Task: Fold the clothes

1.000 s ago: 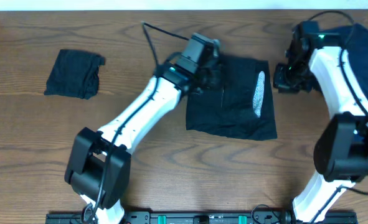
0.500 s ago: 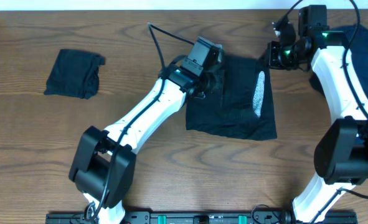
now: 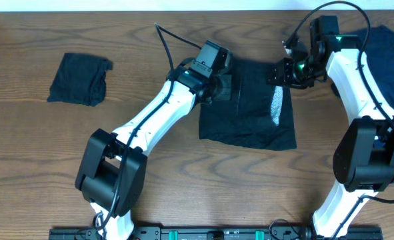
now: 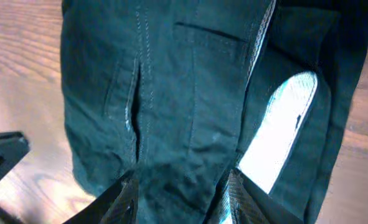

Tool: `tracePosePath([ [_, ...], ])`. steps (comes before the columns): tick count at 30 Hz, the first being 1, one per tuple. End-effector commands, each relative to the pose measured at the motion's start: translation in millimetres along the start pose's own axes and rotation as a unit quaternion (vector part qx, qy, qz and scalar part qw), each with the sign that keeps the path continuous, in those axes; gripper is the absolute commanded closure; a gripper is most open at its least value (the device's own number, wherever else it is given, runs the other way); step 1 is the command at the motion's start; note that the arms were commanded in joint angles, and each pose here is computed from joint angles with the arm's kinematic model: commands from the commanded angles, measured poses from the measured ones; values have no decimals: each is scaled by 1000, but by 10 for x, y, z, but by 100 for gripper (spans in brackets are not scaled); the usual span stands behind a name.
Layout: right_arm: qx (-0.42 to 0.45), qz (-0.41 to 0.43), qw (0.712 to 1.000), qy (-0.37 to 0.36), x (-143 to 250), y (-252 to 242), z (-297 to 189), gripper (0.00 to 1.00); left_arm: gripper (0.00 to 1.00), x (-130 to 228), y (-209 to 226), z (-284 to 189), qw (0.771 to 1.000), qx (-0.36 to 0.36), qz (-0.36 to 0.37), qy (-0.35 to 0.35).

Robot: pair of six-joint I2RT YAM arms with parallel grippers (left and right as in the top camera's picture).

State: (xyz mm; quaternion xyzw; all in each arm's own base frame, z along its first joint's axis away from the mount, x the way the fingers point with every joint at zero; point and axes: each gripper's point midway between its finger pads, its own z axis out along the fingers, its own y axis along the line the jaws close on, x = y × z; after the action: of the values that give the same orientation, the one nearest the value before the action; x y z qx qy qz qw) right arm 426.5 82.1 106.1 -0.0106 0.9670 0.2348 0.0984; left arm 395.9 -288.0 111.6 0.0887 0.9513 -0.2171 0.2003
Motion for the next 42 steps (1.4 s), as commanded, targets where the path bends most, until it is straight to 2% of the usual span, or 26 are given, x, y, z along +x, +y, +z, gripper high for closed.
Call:
tracePosePath([
  [1,2,-2,1000,4,39,-59,74,55,94,76,-40,-24,1000,9,6,21],
  [8,2,-1,1000,6,52,-61,82,54,94,586,-52,-133,990,32,24,132],
  [13,1,-8,1000,3,35,-21,107,53,94,794,-71,-201,983,47,33,177],
  [21,-3,-31,999,-7,-18,106,172,53,94,931,2,-118,981,35,3,193],
  [26,-5,-45,999,-17,-69,168,204,53,94,994,115,134,983,26,-34,181],
  [33,-6,-56,998,-29,-128,215,222,53,94,1184,299,478,976,4,-91,198],
  [42,41,-56,997,-32,-147,63,220,53,94,1013,899,464,977,-75,-106,169],
])
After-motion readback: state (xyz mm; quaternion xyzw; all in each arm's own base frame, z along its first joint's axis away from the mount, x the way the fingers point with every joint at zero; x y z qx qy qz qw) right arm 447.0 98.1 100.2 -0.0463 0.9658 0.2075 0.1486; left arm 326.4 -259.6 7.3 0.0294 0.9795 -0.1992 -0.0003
